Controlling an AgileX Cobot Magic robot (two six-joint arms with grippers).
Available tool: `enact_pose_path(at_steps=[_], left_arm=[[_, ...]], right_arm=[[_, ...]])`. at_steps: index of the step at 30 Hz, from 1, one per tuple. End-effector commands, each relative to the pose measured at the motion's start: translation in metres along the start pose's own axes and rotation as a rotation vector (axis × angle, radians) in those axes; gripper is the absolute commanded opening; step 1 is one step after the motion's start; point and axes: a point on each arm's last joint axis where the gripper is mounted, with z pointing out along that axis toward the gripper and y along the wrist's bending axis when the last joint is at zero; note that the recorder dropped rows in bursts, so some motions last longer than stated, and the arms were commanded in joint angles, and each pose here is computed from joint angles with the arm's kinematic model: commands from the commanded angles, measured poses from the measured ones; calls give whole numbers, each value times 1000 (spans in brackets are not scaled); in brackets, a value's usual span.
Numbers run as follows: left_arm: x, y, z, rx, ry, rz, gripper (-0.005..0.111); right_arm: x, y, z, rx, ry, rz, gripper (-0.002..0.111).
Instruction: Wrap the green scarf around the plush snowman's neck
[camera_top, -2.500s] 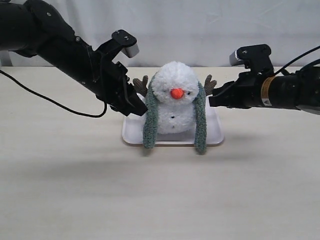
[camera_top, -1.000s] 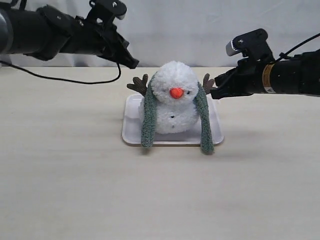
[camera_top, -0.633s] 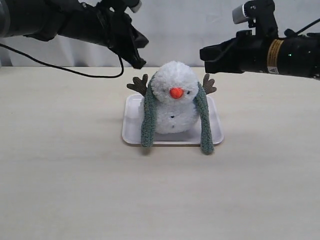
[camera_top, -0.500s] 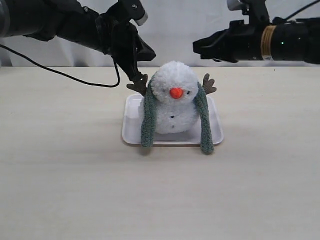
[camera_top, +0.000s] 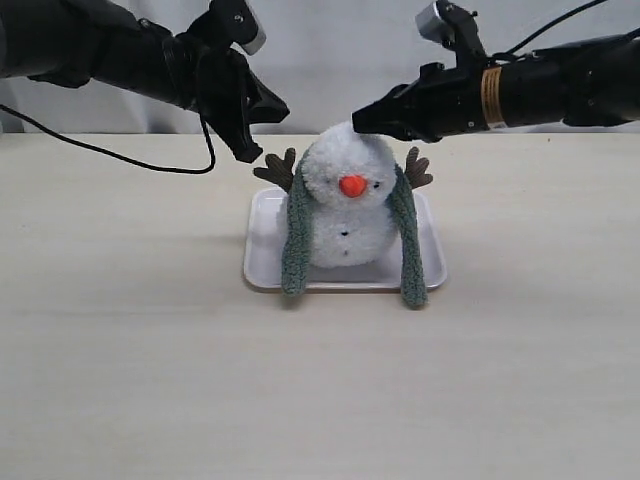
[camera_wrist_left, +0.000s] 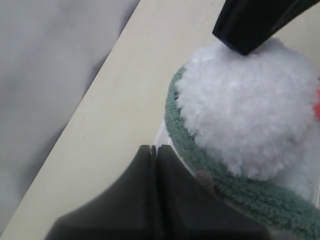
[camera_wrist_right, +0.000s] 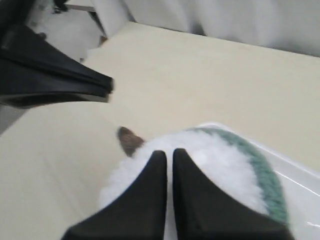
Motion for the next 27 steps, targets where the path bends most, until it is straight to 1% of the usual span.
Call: enact_pose_path(at_steps=[1,3,5,8,10,12,14,16,17,19,22,24,27], left_arm=[[0,5,0,-33,-20,-16,0],[0,9,0,-83,-14,-36,0],[1,13,0,-126,-9,-83,0],[3,22,-2,-229,-1,-205,0],[6,30,-4,-323,13,-260,0],[10,39,-8,-424,17,-328,0],[13,44,-12,-467,14,-389,0],[18,48,-16,-483,12,-459,0],[21,51,-18,-491,13,-481,0],[25,55,-21,-516,31,-468,0],[36,66,-31,-590,76,-421,0],[48,77,-43,-647,98,-444,0],[73,96,-65,-735,132,-524,0]], right_arm=[[-12,9,-10,245,-60,-133,4],[-26,23,-21,343,-112,-194,4],[-41,31,-36,447,-175,-217,4],[-54,36,-60,577,-269,-164,4],[-55,36,-72,610,-293,-139,4],[-53,40,-78,597,-293,-138,4],[-48,44,-84,602,-286,-147,4],[-47,46,-92,640,-293,-158,4],[-46,45,-97,683,-302,-163,4],[-47,42,-107,780,-315,-186,4],[-48,40,-119,888,-312,-243,4],[-46,37,-124,950,-281,-241,4],[-41,34,-126,991,-210,-238,4]])
